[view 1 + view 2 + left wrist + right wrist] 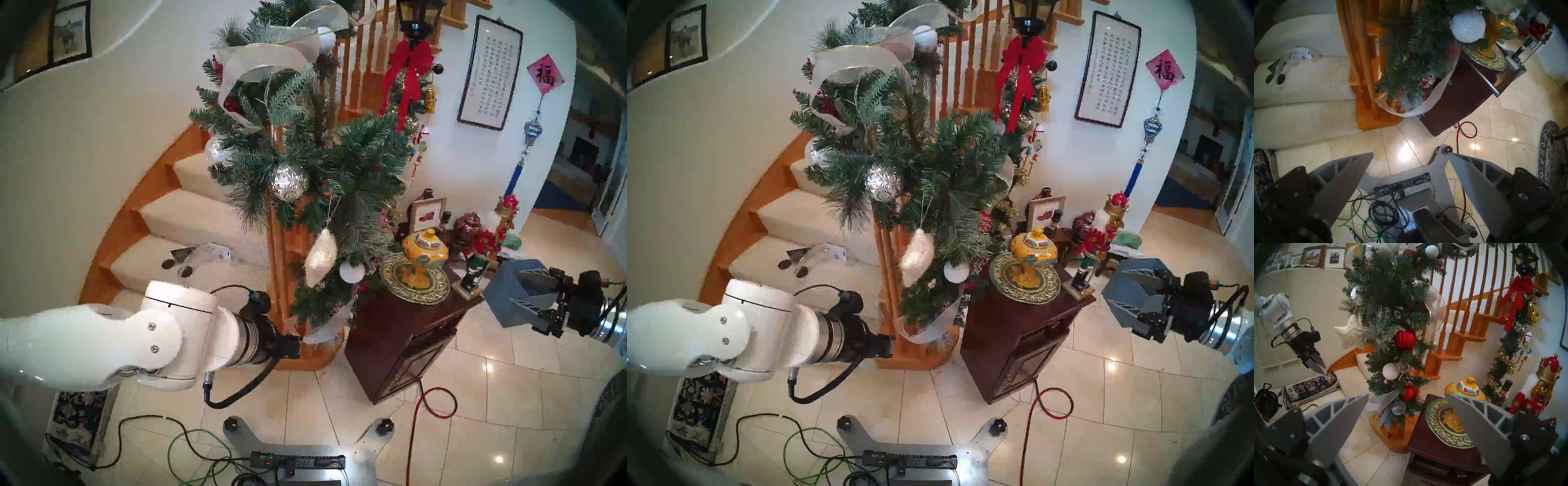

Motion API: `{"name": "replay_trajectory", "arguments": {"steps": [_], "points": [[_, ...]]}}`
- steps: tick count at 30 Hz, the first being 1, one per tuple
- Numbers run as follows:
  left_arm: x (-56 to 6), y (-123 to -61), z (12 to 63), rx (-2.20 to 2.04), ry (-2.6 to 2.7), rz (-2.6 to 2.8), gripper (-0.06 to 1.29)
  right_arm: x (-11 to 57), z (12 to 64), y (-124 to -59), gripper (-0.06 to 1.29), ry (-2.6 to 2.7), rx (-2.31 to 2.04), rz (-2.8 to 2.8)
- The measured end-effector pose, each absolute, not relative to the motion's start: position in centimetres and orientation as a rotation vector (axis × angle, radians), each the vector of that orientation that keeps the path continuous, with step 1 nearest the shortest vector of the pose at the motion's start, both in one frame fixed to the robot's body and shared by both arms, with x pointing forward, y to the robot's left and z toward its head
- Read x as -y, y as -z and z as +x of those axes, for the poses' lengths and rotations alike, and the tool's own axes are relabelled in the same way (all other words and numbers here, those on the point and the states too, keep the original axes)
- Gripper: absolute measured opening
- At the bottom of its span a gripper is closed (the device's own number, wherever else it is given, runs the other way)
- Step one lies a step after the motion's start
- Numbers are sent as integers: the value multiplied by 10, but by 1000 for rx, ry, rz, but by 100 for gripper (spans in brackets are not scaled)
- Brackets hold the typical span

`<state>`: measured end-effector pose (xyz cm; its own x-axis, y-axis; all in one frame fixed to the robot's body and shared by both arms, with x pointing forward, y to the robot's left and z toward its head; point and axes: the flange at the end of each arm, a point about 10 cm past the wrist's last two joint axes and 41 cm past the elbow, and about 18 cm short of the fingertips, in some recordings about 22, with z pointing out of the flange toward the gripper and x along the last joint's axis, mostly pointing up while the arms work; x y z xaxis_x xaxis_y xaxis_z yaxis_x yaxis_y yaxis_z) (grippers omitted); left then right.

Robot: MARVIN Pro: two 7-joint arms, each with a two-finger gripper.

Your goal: Hang the ornament onto the Christmas-tree-style decoration

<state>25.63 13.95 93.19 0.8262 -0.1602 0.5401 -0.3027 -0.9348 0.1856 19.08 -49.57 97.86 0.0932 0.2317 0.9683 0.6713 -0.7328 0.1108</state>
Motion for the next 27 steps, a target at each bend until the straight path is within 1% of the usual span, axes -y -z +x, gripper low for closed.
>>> {"name": "replay_trajectory", "arguments": {"steps": [27], "points": [[-150,-945,266,441,-925,2569,119,496,191,-978,123,1674,893,-2017]]}}
